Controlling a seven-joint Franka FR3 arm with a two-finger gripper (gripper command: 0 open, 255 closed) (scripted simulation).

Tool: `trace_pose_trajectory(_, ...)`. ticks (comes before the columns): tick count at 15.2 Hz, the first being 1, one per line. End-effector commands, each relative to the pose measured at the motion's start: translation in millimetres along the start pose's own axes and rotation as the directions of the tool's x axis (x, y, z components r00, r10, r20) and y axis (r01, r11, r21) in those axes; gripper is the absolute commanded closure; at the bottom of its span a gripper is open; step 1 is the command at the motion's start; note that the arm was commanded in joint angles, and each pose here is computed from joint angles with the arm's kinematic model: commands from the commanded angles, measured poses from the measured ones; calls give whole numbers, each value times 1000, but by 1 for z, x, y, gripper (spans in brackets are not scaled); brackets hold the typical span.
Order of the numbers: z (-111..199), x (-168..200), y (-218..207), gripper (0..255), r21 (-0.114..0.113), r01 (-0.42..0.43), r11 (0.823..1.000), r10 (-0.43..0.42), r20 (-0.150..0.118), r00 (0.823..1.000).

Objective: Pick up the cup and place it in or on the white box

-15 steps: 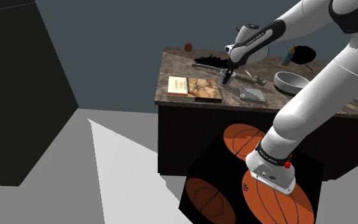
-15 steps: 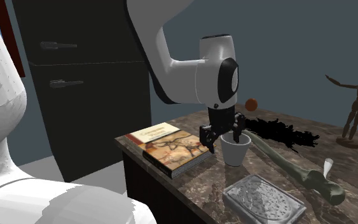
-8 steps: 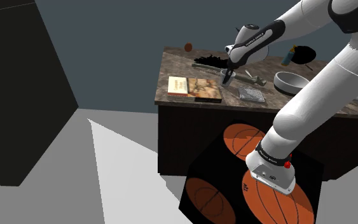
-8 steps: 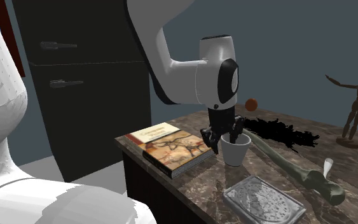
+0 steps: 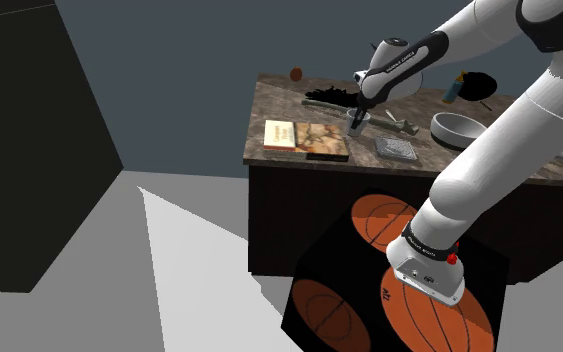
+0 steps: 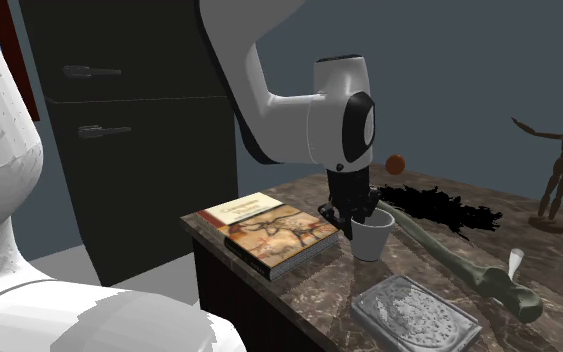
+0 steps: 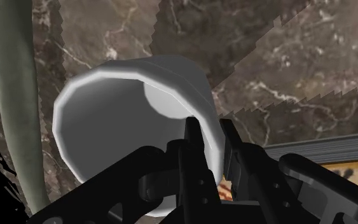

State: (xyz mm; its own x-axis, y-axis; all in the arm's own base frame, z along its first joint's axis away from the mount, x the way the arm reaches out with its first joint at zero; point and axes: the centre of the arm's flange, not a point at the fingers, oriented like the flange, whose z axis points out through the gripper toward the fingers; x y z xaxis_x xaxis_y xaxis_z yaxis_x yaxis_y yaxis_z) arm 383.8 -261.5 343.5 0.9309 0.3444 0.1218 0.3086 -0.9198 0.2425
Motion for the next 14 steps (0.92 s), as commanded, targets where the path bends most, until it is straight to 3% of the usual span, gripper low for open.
trace_pose_trajectory(1,0,0,0,255,0,-1,1000,1,1,1000)
trace_pose_trajectory(14,-66,8,17,255,0,-1,1000,1,1,1000)
